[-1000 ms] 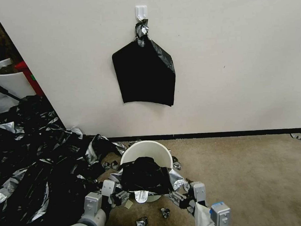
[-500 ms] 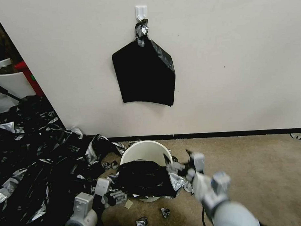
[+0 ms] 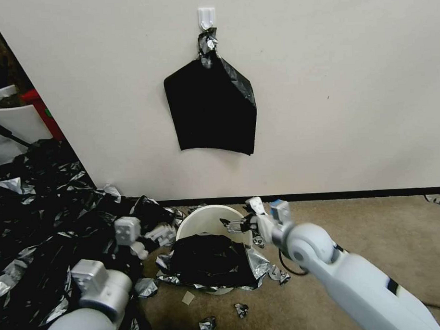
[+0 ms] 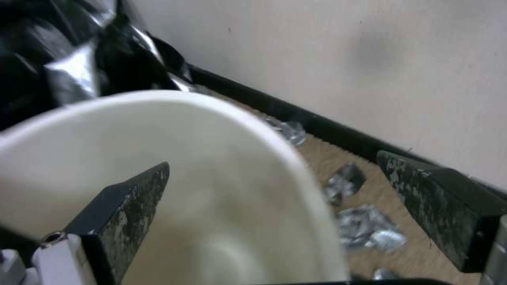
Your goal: Place a trash bag onto the trash bin.
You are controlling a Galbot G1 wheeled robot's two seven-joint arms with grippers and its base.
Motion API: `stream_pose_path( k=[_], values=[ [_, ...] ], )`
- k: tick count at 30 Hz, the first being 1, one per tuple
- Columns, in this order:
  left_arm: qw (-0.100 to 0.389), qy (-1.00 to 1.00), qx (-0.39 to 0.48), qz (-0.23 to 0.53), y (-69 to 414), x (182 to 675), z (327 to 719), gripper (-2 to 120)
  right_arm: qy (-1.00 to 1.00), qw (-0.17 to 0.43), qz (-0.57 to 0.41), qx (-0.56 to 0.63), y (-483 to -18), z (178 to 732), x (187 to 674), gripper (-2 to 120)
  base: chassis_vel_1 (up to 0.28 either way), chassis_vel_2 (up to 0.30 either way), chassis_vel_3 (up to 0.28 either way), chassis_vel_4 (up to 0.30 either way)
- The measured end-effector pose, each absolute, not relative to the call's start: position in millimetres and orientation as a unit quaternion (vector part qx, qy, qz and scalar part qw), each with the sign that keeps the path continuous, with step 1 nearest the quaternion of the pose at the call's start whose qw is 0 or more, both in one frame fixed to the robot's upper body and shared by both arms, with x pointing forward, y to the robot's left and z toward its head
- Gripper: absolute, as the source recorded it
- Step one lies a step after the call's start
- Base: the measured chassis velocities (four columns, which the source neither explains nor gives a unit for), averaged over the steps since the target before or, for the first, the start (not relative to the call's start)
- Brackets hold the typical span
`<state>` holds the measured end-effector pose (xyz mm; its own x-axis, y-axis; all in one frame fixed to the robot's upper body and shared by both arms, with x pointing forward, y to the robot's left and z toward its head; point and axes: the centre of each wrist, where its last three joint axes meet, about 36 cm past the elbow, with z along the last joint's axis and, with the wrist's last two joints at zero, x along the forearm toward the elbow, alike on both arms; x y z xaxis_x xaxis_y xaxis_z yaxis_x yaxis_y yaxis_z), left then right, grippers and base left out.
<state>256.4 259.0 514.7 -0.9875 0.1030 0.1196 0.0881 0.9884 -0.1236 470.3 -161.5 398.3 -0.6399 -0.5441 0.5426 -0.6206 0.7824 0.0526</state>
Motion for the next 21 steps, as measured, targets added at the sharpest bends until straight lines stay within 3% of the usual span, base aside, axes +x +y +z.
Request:
stream_pose_path(
  k=[5,13,21],
  values=[
    [0.048,-0.997,-0.013,0.061,272.5,264.2,523.8,100,-0.885,0.301,0.110,0.339,-160.0,382.0,496.6,98,0.000,0.000,0.000,0.000],
    [0.054,-0.996,0.028,0.058,283.5,266.3,524.8,100,-0.872,0.321,0.112,0.352,-149.4,375.3,515.0,66,0.000,0.000,0.000,0.000],
    [0.067,-0.995,0.042,0.065,281.1,270.7,514.4,100,-0.884,0.323,0.101,0.322,-136.4,379.7,510.6,42,0.000,0.000,0.000,0.000]
  ],
)
